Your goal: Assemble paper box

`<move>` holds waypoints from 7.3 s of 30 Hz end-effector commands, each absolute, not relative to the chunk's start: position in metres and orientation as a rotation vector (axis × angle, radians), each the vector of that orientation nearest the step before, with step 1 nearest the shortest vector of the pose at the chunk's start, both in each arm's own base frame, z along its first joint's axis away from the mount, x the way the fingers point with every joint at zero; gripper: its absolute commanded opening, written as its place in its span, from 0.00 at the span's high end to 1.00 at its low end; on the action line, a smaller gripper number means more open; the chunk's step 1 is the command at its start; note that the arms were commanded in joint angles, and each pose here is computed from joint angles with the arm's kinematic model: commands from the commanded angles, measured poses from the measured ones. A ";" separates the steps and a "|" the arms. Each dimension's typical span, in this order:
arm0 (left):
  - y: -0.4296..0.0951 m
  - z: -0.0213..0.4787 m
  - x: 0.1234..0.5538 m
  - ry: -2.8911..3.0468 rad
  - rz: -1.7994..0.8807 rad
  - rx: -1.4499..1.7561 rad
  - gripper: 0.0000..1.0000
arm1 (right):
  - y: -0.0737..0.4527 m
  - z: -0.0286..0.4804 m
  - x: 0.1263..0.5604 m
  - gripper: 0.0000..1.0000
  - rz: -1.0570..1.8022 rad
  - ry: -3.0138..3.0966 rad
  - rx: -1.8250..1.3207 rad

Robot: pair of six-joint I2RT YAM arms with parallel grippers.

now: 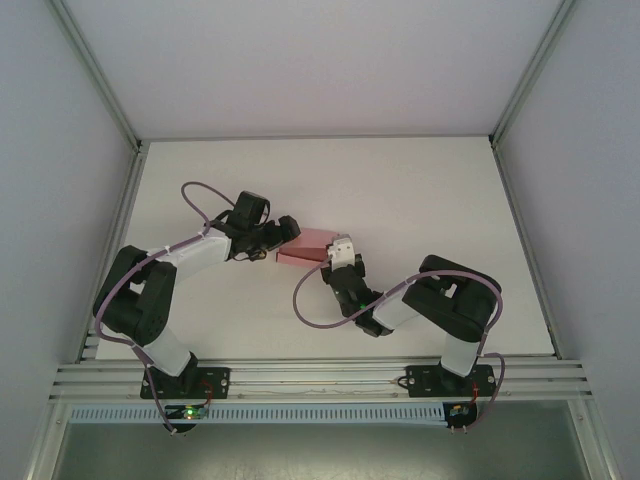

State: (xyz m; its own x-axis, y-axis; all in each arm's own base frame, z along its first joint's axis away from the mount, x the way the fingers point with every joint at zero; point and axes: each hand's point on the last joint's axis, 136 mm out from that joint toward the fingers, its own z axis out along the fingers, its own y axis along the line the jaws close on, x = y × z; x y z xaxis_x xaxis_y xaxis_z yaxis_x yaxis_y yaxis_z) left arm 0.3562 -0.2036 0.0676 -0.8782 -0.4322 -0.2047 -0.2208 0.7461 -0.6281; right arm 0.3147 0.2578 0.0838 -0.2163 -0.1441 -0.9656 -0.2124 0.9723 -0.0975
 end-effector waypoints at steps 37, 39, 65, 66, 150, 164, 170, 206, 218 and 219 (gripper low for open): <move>-0.180 0.014 0.341 2.697 -0.655 -0.439 0.27 | 0.253 0.101 0.266 0.02 0.489 2.087 -0.422; -0.178 0.013 0.341 2.702 -0.640 -0.431 0.28 | 0.250 0.110 0.271 0.02 0.537 2.090 -0.394; -0.189 0.009 0.335 2.715 -0.647 -0.421 0.28 | 0.252 0.040 0.354 0.32 0.687 2.416 0.027; -0.189 0.010 0.335 2.716 -0.643 -0.411 0.28 | 0.250 0.037 0.354 0.34 0.682 2.420 0.032; -0.177 0.039 0.369 2.328 -1.264 -0.336 1.00 | 0.299 0.092 0.361 0.43 1.510 2.344 0.038; -0.177 0.127 0.394 2.110 -1.105 -0.025 0.17 | 0.278 0.099 0.357 0.59 1.498 2.328 0.099; -0.185 0.179 0.373 1.966 -0.786 0.326 0.00 | 0.263 0.110 0.355 0.59 1.399 2.343 0.132; -0.288 0.199 0.329 1.450 0.108 1.253 0.07 | 0.221 0.180 0.327 0.60 1.832 2.344 0.652; -0.295 0.199 0.328 1.437 0.079 1.270 0.41 | 0.236 0.172 0.323 0.59 1.910 2.405 0.658; -0.295 0.199 0.328 1.437 0.078 1.271 0.42 | 0.237 0.172 0.323 0.60 1.911 2.404 0.664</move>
State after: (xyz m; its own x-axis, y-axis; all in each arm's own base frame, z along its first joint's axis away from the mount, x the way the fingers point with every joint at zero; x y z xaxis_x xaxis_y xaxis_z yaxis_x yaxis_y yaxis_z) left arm 0.3230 -0.2820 0.1724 0.1909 0.7443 -0.6400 0.6596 0.3856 0.6452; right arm 0.3307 0.2262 0.1661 -0.8946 0.3757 0.2419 0.3283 0.1857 0.9261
